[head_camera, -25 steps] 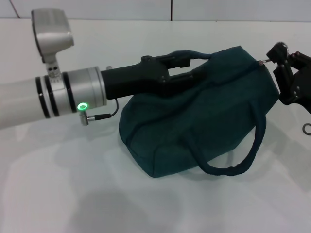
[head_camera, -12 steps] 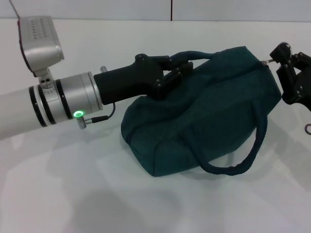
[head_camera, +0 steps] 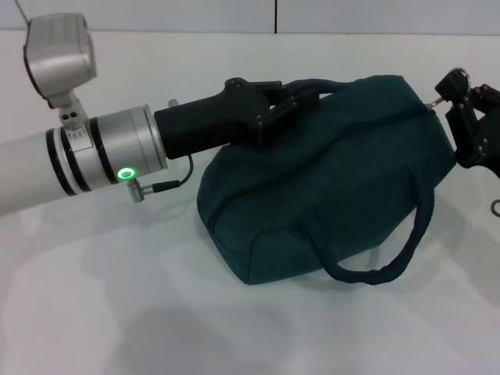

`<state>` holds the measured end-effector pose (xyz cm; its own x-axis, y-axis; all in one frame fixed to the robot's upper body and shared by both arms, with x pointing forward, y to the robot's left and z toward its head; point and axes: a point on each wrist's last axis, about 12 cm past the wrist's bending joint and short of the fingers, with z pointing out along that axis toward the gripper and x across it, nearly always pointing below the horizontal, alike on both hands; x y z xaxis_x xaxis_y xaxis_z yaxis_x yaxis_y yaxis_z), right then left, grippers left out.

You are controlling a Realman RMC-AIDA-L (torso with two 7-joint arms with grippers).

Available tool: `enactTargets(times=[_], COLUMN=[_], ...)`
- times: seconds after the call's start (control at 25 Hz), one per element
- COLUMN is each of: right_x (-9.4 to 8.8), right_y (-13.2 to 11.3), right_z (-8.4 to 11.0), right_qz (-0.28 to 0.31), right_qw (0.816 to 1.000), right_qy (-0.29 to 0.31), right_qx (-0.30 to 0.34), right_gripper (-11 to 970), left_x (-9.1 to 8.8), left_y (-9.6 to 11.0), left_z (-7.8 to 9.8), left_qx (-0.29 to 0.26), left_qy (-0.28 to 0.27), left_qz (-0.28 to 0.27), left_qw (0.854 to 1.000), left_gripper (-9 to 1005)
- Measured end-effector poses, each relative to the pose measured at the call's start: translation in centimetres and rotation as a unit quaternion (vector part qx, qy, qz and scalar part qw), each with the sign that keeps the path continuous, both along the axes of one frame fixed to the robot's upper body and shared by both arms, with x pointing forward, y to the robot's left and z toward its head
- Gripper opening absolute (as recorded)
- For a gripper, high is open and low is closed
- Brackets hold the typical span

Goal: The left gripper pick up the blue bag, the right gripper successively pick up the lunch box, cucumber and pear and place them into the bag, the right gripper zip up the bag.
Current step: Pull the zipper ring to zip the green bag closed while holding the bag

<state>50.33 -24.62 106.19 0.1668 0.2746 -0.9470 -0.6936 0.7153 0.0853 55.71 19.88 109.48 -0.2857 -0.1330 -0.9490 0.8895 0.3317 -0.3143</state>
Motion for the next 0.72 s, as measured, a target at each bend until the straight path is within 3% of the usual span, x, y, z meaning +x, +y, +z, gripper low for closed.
enactTargets(times=[0.04, 0.24, 0.48, 0.72], right_x=[0.0, 0.0, 0.0, 0.0], right_y=[0.0, 0.0, 0.0, 0.0], right_z=[0.0, 0.0, 0.0, -0.1], right_qz=[0.0, 0.0, 0.0, -0.001], right_qw=[1.0, 1.0, 1.0, 1.0], right_qy=[0.0, 0.0, 0.001, 0.003], right_qx=[0.0, 0.0, -0.001, -0.002], right_gripper=[18, 17, 17, 18], left_x=[0.0, 0.2, 0.6, 1.2], left_y=[0.0, -0.3, -0.7, -1.3], left_z=[0.0, 0.3, 0.6, 1.0], left_qx=[-0.002, -0.006, -0.004, -0.002], left_qy=[0.003, 0.003, -0.003, 0.023], left_qz=[0.0, -0.001, -0.005, -0.016], left_qw=[1.0, 1.0, 1.0, 1.0], left_gripper=[-1, 136, 361, 366])
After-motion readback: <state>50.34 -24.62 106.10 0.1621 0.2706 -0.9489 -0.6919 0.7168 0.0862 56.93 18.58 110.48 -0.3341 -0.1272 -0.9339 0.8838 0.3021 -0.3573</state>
